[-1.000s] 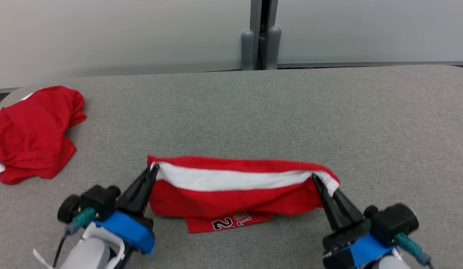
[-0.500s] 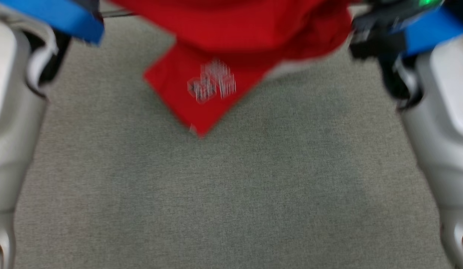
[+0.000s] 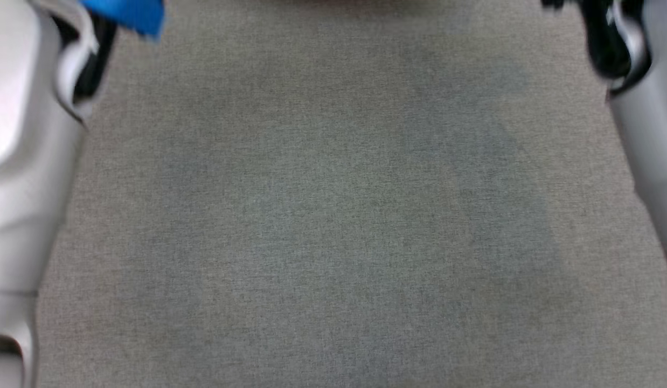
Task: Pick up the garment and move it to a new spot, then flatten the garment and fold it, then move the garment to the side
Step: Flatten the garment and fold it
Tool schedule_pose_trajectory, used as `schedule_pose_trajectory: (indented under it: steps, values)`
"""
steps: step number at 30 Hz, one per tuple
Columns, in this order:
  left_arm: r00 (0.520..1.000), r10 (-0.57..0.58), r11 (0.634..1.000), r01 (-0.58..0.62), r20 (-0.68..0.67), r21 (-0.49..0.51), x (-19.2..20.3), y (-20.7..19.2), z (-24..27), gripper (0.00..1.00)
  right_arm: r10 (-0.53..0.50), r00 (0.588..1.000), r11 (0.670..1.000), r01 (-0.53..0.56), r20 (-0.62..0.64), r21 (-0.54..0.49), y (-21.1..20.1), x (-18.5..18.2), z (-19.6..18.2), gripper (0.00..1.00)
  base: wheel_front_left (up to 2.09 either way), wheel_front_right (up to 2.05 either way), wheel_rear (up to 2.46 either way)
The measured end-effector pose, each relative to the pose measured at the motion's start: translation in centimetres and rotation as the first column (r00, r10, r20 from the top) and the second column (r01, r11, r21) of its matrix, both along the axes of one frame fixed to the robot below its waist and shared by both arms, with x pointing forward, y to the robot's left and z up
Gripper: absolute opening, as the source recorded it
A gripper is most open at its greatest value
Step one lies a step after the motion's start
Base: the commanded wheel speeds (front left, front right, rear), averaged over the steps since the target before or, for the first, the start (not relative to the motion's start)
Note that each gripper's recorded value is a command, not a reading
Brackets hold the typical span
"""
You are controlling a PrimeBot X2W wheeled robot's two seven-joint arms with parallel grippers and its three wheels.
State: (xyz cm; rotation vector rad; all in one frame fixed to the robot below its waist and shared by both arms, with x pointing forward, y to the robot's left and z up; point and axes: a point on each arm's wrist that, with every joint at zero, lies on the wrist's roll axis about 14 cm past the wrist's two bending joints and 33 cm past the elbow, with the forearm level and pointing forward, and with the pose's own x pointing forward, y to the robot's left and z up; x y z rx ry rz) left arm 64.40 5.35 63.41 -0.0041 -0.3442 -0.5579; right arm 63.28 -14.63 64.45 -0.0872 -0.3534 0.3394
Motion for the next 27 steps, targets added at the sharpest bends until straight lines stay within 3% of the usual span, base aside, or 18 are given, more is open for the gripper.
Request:
schedule_pose_trajectory:
  steps: [5, 11, 17, 27]
  values:
    - [0.984, 0.011, 1.0, -0.012, -0.177, -0.006, -3.0, 1.0, -8.3, 0.0, 0.017, 0.984, 1.0, -0.014, -0.178, 0.016, -0.2, -3.1, -8.6, 0.0, 0.0, 0.0, 0.0]
    - [0.934, 0.064, 0.997, -0.076, -0.351, -0.019, -10.4, 3.3, -15.6, 0.0, 0.027, 0.938, 0.999, -0.012, -0.345, 0.045, -0.7, -10.7, -15.9, 0.0, 0.0, 0.0, 0.0]
    - [0.896, 0.107, 0.992, -0.127, -0.431, -0.019, -17.3, 5.1, -17.9, 0.0, 0.026, 0.896, 0.988, 0.046, -0.444, 0.149, -1.2, -18.0, -18.7, 0.0, 0.0, 0.0, 0.0]
    - [0.863, 0.163, 0.981, -0.192, -0.479, -0.012, -25.1, 6.8, -18.0, 0.0, 0.123, 0.823, 0.977, -0.003, -0.555, 0.212, 2.2, -29.7, -20.8, 0.0, 0.0, 0.0, 0.0]
